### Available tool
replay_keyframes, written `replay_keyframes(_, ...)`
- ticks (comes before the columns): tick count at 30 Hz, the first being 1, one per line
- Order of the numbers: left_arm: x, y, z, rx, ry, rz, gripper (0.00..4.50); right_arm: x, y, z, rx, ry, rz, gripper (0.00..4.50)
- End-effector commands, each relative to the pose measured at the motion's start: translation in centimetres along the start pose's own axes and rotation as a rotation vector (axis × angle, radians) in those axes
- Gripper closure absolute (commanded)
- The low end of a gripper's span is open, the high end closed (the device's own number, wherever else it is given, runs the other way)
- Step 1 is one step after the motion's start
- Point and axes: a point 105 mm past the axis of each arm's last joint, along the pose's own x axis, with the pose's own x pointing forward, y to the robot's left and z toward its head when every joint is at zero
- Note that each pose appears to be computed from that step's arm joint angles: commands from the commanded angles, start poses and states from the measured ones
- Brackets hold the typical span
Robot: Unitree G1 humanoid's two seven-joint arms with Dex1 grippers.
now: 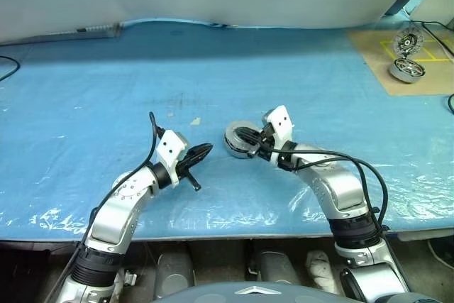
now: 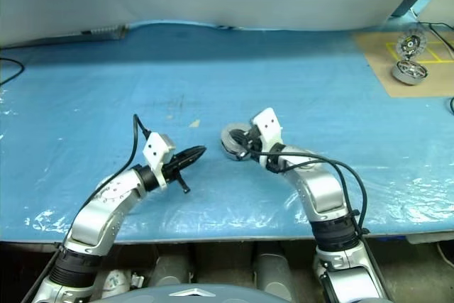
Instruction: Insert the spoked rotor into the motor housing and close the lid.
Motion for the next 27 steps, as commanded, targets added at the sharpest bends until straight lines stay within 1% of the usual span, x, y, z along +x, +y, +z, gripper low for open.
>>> replay_keyframes(1,0.0,0.1,0.4,0.017,-0.034,0.006,4.5,0.1,0.7,0.1,-0.037,-0.01,-0.047,4.07)
replay_keyframes(2,0.1,0.1,0.4,0.017,-0.034,0.005,4.5,0.2,0.8,0.0,-0.029,-0.008,-0.055,3.89)
replay_keyframes(3,0.1,0.1,0.2,0.016,-0.034,0.005,4.5,0.3,0.9,-0.2,-0.029,-0.003,-0.066,3.57)
replay_keyframes(6,0.0,0.2,-0.1,0.015,-0.034,0.002,4.5,0.7,0.8,-0.6,-0.028,0.007,-0.087,2.46)
replay_keyframes(10,-0.2,0.4,-0.5,0.015,-0.03,0.003,4.5,1.0,0.6,-1.2,-0.012,0.011,-0.115,1.19)
replay_keyframes(11,-0.3,0.4,-0.6,0.015,-0.029,0.003,4.5,1.1,0.5,-1.4,-0.012,0.011,-0.121,0.75)
replay_keyframes(13,-0.3,0.4,-0.7,0.015,-0.029,0.004,4.5,1.1,0.3,-1.7,-0.014,0.013,-0.143,0.12)
replay_keyframes(14,-0.4,0.5,-0.7,0.015,-0.028,0.005,4.5,1.2,0.2,-1.9,-0.014,0.014,-0.15,0.03)
replay_keyframes(22,-0.3,0.5,-1.1,0.018,-0.024,0.01,4.5,0.8,0.1,-3.8,-0.003,0.029,-0.161,0.03)
replay_keyframes(24,-0.3,0.6,-1.3,0.018,-0.021,0.011,4.5,0.6,0.0,-4.2,-0.009,0.03,-0.168,0.33)
replay_keyframes(27,-0.4,0.8,-1.5,0.019,-0.017,0.013,4.5,0.5,-0.1,-4.4,-0.012,0.025,-0.181,0.38)
